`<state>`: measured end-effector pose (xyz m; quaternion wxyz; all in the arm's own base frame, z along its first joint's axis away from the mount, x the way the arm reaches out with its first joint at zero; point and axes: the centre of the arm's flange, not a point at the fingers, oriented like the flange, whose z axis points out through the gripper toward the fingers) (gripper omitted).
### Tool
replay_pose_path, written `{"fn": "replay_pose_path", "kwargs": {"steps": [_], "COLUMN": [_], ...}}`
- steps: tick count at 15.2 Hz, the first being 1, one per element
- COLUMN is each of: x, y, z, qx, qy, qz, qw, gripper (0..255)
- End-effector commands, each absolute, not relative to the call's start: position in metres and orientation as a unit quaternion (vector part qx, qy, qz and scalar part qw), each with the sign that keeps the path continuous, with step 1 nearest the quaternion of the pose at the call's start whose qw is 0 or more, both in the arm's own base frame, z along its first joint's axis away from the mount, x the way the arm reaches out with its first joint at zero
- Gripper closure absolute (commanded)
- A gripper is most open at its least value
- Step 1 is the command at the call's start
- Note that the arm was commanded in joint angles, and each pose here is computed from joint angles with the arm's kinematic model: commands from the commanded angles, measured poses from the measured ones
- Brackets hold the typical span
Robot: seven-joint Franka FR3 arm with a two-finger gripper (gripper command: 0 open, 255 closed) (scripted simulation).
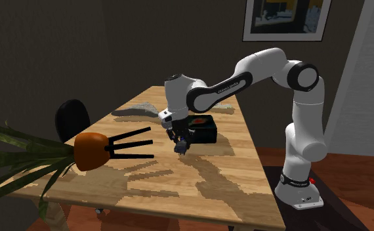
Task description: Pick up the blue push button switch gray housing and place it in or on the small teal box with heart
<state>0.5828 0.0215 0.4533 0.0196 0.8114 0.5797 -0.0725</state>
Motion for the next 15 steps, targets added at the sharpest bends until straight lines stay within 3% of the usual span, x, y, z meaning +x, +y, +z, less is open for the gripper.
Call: {"fn": "replay_pose_path", "kwargs": {"steps": [1, 15], "x": [0.583, 0.583], "y": [0.022, 0.022], "z": [0.453, 0.522], "qx": [0.811, 0.811], "qy": [0.580, 0.580], "qz": [-0.072, -0.072], "qw": [0.020, 0.020], "gripper": [255, 255]}}
